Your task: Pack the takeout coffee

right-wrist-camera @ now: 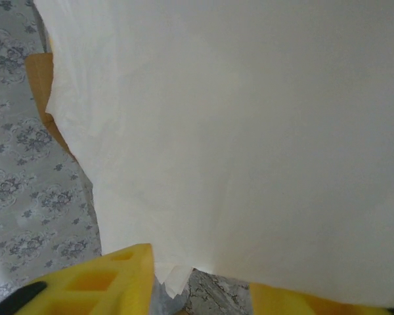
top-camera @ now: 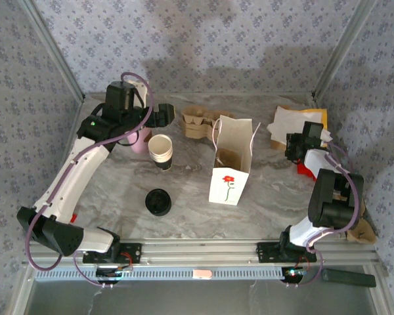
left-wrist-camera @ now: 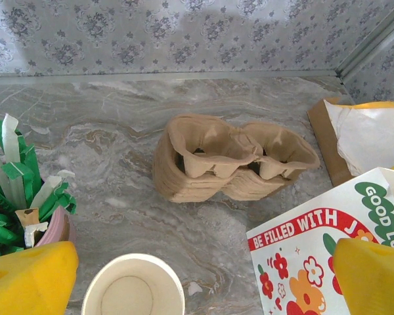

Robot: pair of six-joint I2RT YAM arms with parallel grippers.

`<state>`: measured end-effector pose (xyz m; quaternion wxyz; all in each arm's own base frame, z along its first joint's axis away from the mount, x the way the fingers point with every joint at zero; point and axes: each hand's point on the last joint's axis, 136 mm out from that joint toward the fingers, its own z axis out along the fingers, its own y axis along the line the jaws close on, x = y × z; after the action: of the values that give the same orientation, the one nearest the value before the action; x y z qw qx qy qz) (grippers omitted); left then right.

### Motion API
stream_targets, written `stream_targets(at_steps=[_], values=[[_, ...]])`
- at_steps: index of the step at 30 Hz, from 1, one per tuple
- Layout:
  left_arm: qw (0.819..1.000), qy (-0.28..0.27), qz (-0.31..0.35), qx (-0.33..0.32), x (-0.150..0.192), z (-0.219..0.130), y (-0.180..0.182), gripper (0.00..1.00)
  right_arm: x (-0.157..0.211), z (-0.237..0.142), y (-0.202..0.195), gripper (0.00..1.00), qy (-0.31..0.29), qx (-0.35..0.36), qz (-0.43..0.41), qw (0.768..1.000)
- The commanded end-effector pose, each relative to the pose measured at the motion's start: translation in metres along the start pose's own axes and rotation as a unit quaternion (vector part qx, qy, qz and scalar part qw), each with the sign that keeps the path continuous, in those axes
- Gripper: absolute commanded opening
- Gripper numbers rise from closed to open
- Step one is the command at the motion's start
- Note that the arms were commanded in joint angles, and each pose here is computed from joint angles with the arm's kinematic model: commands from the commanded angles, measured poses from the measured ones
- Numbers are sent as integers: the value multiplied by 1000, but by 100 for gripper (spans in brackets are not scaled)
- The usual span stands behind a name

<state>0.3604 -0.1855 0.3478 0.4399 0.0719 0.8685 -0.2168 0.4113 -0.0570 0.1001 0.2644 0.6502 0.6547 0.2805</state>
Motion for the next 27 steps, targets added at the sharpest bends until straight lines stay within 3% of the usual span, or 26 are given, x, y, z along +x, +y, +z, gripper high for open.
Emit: stream_targets(at_steps=[1, 11, 16, 21, 27], values=[[1000, -10, 8, 10, -8, -2, -4, 100, -7, -11, 11, 37, -18, -12, -7, 1000], [1000, -16, 11, 7, -11, -7, -3, 100, -12, -9, 1, 29, -28, 7, -14, 999], [1000, -17, 11, 6, -12, -8, -3, 100, -13, -7, -2, 40, -28, 13, -12, 999], [1000, -19, 11, 7, -14, -10, -4, 100, -16, -2, -3, 42, -29, 19, -12, 999], [1000, -20, 12, 6, -15, -13, -4, 100, -17, 2, -1, 31, -29, 19, -13, 999]])
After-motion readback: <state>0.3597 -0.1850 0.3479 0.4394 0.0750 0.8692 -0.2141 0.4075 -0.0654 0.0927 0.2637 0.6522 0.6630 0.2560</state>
